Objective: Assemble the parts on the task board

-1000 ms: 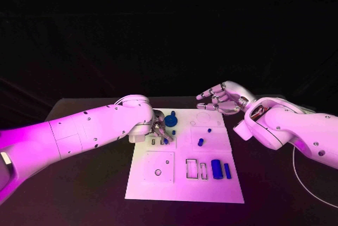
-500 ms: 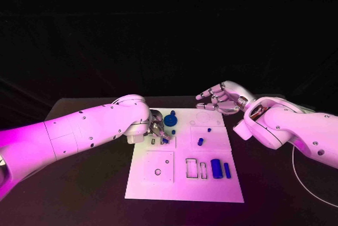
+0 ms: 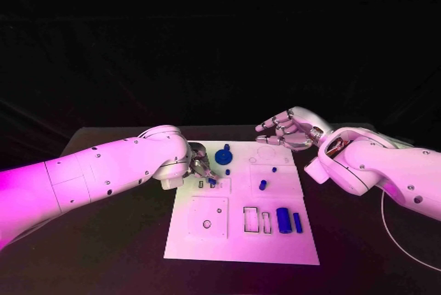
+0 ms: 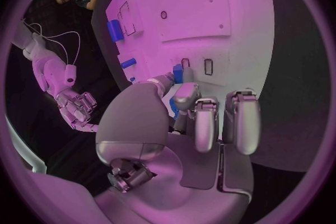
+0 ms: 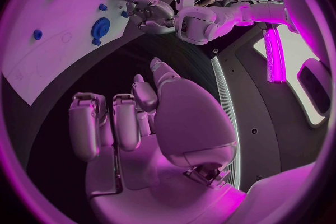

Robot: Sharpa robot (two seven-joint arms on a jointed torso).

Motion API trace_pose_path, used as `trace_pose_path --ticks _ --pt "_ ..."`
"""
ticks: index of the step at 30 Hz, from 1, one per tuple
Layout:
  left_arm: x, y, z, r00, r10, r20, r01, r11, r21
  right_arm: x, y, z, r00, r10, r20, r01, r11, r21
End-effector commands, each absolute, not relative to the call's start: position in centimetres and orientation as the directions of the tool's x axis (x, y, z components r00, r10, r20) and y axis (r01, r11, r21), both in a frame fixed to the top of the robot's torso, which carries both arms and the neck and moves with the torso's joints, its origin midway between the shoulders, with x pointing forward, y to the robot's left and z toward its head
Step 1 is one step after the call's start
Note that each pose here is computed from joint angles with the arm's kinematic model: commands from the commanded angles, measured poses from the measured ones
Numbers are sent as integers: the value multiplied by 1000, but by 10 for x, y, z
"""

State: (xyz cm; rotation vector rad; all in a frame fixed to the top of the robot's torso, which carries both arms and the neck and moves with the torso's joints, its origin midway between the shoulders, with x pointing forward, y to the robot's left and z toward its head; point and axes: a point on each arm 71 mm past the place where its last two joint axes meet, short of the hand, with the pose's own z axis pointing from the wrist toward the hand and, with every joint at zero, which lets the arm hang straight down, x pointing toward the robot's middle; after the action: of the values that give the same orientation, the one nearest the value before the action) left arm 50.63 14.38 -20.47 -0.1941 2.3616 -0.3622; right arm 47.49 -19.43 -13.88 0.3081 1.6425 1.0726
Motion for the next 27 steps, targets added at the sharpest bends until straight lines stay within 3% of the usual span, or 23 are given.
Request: trace_pose_path --ticks 1,12,27 --pt "507 144 -205 -687 -244 -685 -27 950 -311 474 -193 -140 -385 663 -642 -318 558 767" --pt "505 143 -214 -665 -210 -716 -7 961 -276 474 -192 -141 -391 659 -642 -319 558 766" --pt "498 143 -219 -721 -128 -681 38 974 -223 474 -191 -142 -400 654 -642 -318 558 766"
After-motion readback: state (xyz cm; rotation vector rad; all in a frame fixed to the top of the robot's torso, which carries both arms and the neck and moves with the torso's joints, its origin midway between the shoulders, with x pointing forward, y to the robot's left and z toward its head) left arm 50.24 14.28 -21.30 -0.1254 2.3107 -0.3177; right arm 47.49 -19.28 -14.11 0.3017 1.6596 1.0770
